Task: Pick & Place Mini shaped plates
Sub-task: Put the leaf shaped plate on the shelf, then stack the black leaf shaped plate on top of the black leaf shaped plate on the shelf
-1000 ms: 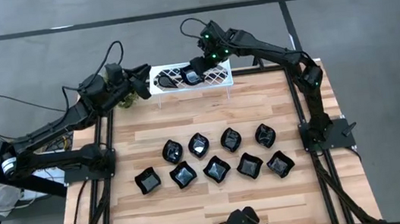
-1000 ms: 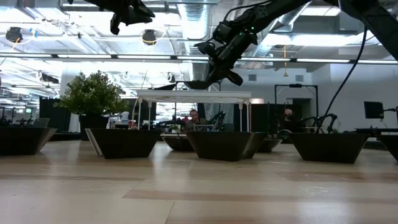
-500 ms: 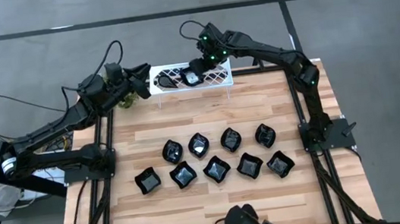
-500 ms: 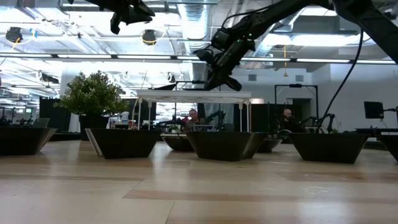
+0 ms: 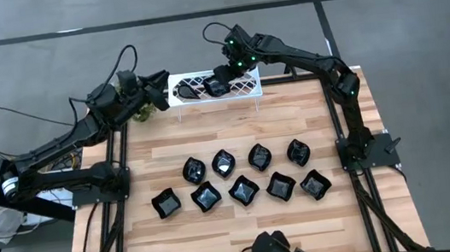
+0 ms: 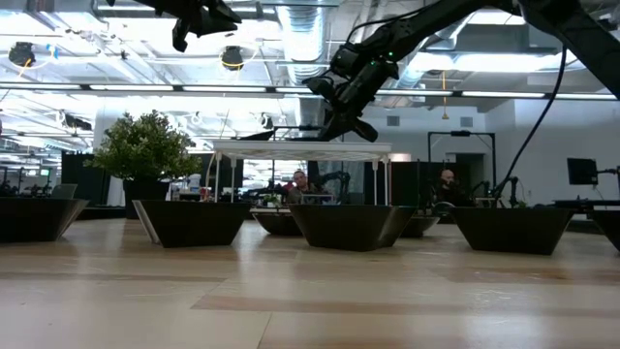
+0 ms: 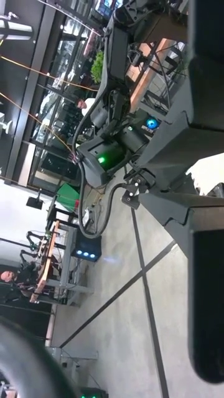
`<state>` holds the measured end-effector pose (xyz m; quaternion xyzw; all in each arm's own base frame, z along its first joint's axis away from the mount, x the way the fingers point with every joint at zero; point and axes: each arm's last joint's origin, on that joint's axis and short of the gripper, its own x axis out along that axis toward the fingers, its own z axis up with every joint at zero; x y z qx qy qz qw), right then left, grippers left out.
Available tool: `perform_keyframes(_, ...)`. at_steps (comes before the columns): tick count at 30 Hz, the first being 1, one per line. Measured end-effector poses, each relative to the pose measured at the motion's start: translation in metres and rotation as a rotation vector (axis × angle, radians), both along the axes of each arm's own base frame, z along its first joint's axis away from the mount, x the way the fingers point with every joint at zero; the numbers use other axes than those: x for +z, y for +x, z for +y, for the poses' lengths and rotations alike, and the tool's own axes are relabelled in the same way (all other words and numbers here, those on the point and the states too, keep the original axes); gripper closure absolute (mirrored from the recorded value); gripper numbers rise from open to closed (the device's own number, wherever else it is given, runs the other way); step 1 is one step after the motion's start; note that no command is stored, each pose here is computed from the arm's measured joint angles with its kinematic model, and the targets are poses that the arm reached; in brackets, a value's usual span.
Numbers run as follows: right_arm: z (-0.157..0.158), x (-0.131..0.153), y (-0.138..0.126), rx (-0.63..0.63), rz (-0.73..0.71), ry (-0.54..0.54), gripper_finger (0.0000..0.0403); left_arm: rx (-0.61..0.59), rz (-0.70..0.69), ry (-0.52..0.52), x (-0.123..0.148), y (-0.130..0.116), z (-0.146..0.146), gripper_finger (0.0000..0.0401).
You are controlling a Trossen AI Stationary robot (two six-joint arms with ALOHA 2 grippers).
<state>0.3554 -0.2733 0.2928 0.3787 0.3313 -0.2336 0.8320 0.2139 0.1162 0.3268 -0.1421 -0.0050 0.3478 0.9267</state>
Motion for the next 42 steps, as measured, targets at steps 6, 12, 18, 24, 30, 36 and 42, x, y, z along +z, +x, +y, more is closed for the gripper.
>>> perform_keyframes(6, 0.0, 0.0, 0.0, 0.003, -0.001, 0.002, 0.0375, 0.0, -0.006, 0.003, 0.001, 0.0, 0.0, 0.0325)
perform_keyframes(12, 0.003, 0.0, 0.002, 0.01, -0.002, 0.003, 0.0356, 0.0, -0.007, 0.003, 0.001, 0.0, 0.0, 0.0325)
perform_keyframes(18, 0.004, -0.001, 0.0, 0.012, 0.016, 0.02, 0.0338, 0.0, -0.014, 0.007, 0.002, 0.0, 0.0, 0.0325)
perform_keyframes(24, 0.003, -0.002, 0.0, 0.027, 0.023, 0.008, 0.0321, 0.0, -0.015, 0.007, 0.002, 0.0, 0.0, 0.0325)
perform_keyframes(30, -0.003, -0.001, -0.005, 0.024, 0.004, 0.029, 0.0303, 0.0, -0.015, 0.007, 0.002, 0.0, 0.0, 0.0325)
perform_keyframes(36, -0.007, 0.006, -0.016, 0.038, -0.024, 0.07, 0.0294, 0.0, -0.015, 0.007, 0.002, 0.0, 0.0, 0.0325)
perform_keyframes(42, -0.008, 0.024, -0.036, 0.024, -0.013, 0.055, 0.0294, 0.0, -0.014, 0.007, 0.002, 0.0, 0.0, 0.0325)
